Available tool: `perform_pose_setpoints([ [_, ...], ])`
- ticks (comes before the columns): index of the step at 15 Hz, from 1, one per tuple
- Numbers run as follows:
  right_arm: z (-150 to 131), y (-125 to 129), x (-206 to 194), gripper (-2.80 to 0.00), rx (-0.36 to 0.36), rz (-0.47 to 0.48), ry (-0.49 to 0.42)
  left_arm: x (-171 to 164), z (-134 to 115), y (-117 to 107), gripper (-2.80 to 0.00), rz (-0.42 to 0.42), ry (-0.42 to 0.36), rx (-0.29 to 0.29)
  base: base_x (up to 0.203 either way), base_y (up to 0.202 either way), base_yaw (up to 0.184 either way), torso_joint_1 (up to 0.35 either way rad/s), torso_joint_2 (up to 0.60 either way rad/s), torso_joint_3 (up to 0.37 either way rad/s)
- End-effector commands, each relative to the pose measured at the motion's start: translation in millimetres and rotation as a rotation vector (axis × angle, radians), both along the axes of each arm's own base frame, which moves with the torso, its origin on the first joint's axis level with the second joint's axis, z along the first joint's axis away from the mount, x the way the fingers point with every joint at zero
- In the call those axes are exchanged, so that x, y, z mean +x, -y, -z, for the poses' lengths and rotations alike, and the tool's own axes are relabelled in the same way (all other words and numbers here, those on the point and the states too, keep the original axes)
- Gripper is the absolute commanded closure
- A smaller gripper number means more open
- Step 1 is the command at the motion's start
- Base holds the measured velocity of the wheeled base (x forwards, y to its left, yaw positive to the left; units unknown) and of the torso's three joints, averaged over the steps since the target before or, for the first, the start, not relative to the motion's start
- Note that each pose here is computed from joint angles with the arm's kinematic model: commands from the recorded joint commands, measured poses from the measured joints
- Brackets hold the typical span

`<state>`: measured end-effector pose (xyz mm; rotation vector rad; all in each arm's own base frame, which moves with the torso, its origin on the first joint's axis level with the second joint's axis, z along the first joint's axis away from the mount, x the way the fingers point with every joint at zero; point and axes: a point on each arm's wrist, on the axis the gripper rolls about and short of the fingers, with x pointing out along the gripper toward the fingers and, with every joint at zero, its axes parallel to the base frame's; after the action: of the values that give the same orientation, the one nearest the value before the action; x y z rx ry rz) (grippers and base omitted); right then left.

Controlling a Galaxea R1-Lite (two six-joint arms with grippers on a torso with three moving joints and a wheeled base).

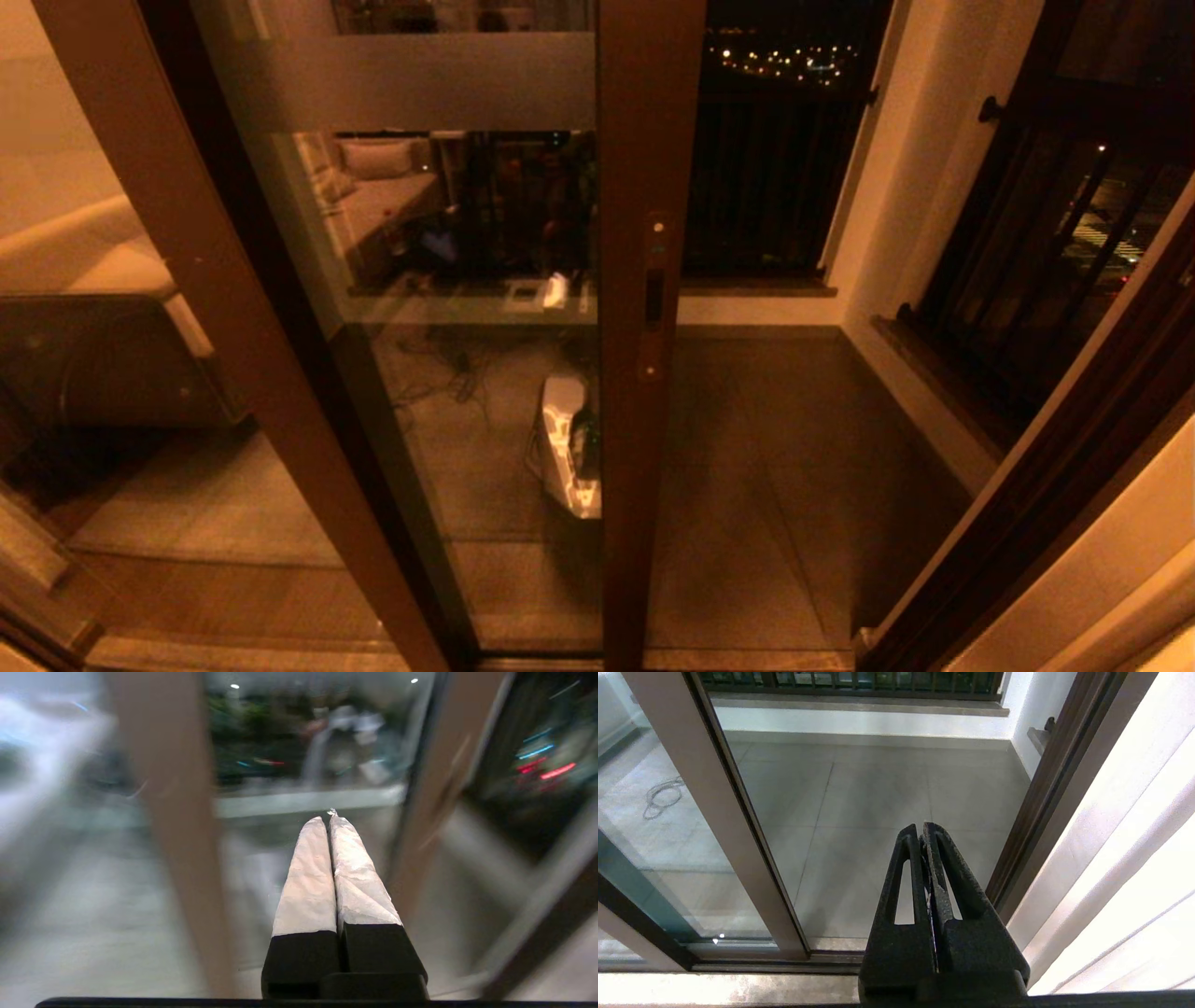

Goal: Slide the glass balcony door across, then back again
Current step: Open the slid door

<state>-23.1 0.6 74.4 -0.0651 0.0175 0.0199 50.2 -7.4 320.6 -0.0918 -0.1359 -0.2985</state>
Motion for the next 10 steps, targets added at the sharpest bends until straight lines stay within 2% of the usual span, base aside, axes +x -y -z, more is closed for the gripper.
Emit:
perform_pose_setpoints([
  [1,-0.1,0.0,0.1,0.00,-0.001,-0.001,-0.002,71.0,-21.7,8.0,0.00,0.062,-0.178,-0.108,0.000,0.000,0.000,0.000,0.00,0.000],
  [3,-0.1,0.0,0.1,0.00,-0.002,-0.001,-0.002,86.8,-25.0,27.1,0.00,0.197,-0.268,-0.163,0.000,0.000,0.000,0.000,0.00,0.000],
  [5,-0.1,0.0,0.1,0.00,-0.001,0.001,-0.002,99.1,-21.6,47.6,0.00,0.307,-0.326,-0.173,0.000,0.000,0.000,0.000,0.00,0.000],
  [8,-0.1,0.0,0.1,0.00,-0.001,0.001,-0.002,136.1,-16.1,69.7,0.00,0.333,-0.464,-0.143,0.000,0.000,0.000,0.000,0.00,0.000],
  [10,-0.1,0.0,0.1,0.00,-0.001,-0.001,-0.002,137.8,-18.5,88.8,0.00,0.397,-0.545,-0.106,0.000,0.000,0.000,0.000,0.00,0.000],
])
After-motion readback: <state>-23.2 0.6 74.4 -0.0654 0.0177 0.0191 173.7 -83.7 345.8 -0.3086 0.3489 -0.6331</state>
